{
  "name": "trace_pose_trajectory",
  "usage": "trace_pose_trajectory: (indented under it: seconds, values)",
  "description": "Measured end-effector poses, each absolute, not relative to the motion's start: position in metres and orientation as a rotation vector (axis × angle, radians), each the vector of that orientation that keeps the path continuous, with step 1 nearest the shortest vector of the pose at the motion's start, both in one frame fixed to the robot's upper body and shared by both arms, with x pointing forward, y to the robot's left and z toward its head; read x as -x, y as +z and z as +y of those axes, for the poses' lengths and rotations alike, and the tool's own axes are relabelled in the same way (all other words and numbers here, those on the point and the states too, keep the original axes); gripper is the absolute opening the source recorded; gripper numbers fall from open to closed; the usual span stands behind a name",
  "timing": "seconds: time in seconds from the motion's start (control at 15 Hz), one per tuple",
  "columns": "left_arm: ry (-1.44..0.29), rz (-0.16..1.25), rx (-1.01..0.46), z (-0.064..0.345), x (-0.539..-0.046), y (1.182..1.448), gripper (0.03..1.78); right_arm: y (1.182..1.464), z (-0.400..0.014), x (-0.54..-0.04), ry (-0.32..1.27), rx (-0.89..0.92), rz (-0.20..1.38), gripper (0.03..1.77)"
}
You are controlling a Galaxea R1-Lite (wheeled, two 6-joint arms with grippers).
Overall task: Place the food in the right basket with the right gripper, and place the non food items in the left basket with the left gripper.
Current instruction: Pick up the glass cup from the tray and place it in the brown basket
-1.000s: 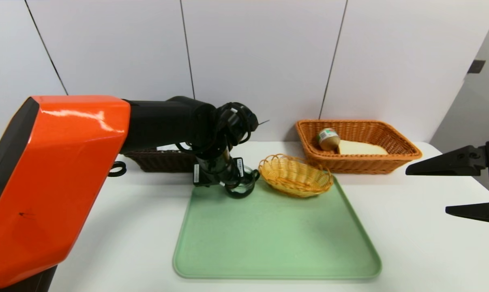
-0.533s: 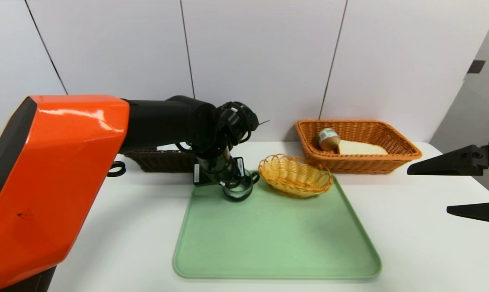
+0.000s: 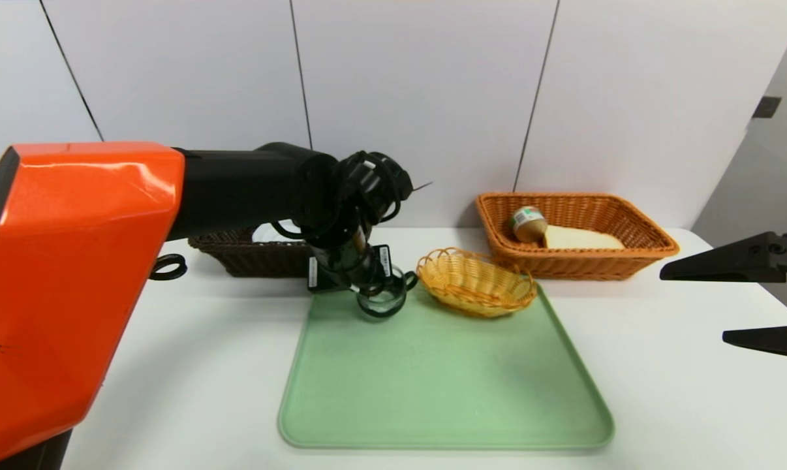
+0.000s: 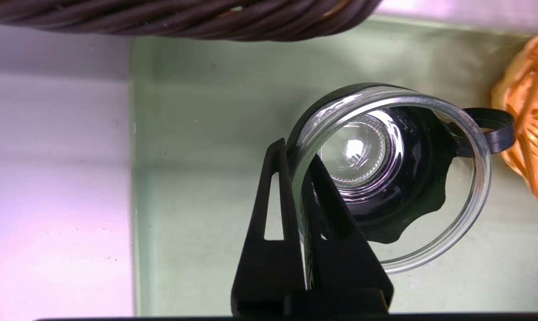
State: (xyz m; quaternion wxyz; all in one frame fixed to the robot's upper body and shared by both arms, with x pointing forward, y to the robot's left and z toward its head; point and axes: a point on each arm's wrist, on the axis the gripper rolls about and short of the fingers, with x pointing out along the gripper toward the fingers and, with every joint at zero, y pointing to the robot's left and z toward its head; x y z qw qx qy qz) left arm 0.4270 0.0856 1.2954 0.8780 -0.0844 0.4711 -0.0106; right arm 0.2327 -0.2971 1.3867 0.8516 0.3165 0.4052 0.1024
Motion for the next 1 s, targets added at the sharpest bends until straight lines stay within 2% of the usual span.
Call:
trace_pose_trajectory:
  seconds: [0.2,0.47,0.6,0.8,1.0]
  values:
    - [-0.115,0.955,0.231,0.088,-0.417,1.321,0.09,1.387,-0.297,-0.231,0.217,-0.667,0.853,1.71]
    - [-0.332,0.895,0.361,0.099,-0.396,1.371,0.09,1.387,-0.297,-0.231,0.217,-0.666,0.853,1.71]
    - [-0.401,0.782,0.412,0.107,-0.388,1.399,0.09,1.387,-0.297,-0.231,0.218,-0.667,0.855,1.71]
    - [-0.306,0.577,0.438,0.129,-0.395,1.425,0.09,1.387,-0.297,-0.231,0.216,-0.667,0.856,1.71]
    - [-0.173,0.524,0.434,0.156,-0.416,1.422,0.09,1.384,-0.297,-0.231,0.213,-0.667,0.863,1.71]
